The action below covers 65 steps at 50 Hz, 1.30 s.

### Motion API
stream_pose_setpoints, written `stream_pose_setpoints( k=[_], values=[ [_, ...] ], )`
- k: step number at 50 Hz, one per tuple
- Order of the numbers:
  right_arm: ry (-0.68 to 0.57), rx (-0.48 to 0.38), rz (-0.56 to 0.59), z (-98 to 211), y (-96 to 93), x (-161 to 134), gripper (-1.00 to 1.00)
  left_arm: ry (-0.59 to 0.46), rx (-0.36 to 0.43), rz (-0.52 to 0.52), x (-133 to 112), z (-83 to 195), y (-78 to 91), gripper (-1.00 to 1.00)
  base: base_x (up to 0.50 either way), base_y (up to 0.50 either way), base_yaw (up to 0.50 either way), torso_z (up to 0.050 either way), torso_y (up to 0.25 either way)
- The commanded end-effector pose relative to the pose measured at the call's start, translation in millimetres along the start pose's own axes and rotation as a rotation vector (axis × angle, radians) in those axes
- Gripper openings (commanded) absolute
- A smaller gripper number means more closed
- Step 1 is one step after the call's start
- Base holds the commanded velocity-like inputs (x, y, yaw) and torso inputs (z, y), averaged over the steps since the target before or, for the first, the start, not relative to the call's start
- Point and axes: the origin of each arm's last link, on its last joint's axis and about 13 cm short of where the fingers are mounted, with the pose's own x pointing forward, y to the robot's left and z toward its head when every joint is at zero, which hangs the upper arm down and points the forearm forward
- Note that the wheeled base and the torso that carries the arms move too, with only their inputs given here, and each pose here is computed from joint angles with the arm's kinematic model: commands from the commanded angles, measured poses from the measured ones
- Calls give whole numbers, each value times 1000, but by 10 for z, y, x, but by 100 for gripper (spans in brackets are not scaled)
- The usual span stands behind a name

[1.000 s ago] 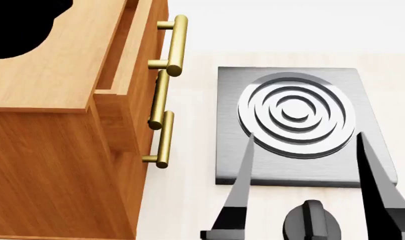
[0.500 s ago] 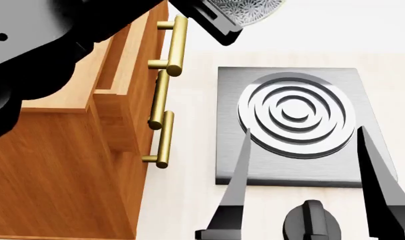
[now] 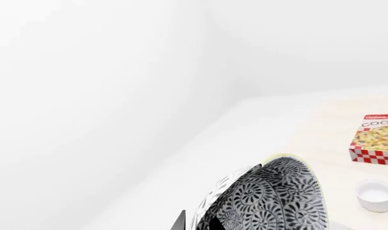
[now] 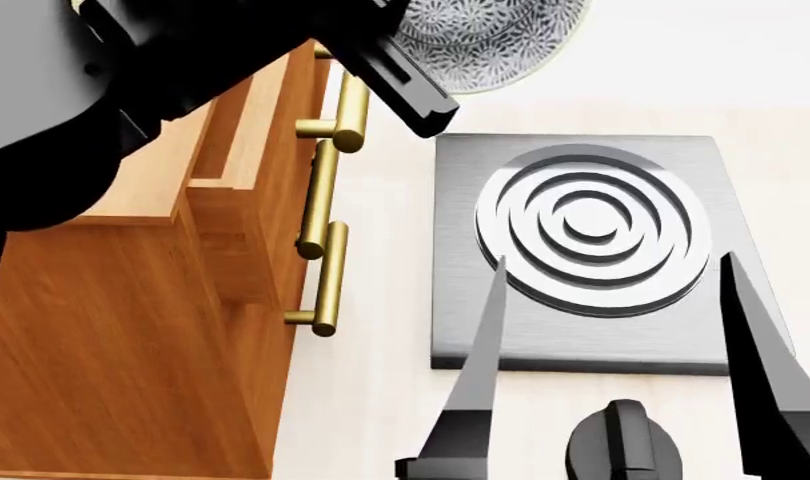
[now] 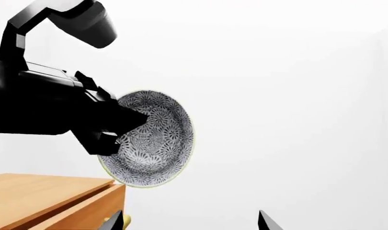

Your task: Pick the akita bowl on the wooden cabinet and place it on the plate.

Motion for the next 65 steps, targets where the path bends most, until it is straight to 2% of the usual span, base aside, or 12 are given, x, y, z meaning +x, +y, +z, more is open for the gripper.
stream_pose_setpoints(
  k=[1, 17, 28, 65],
  values=[
    [0, -2, 1, 0, 2, 3, 100, -2, -7, -30, -59, -58, 55, -100, 0, 0, 0, 0, 0],
    [4, -5, 10, 4, 14, -4, 100, -34, 5, -61, -115, -58, 29, -100, 0, 0, 0, 0, 1],
    [3, -6, 10, 11, 8, -10, 100, -53, 17, -119, -173, -40, -13, -100, 0, 0, 0, 0, 0],
    [7, -7, 7, -1, 8, -2, 100, -46, 40, -236, -339, -116, -58, -100, 0, 0, 0, 0, 1]
  ],
)
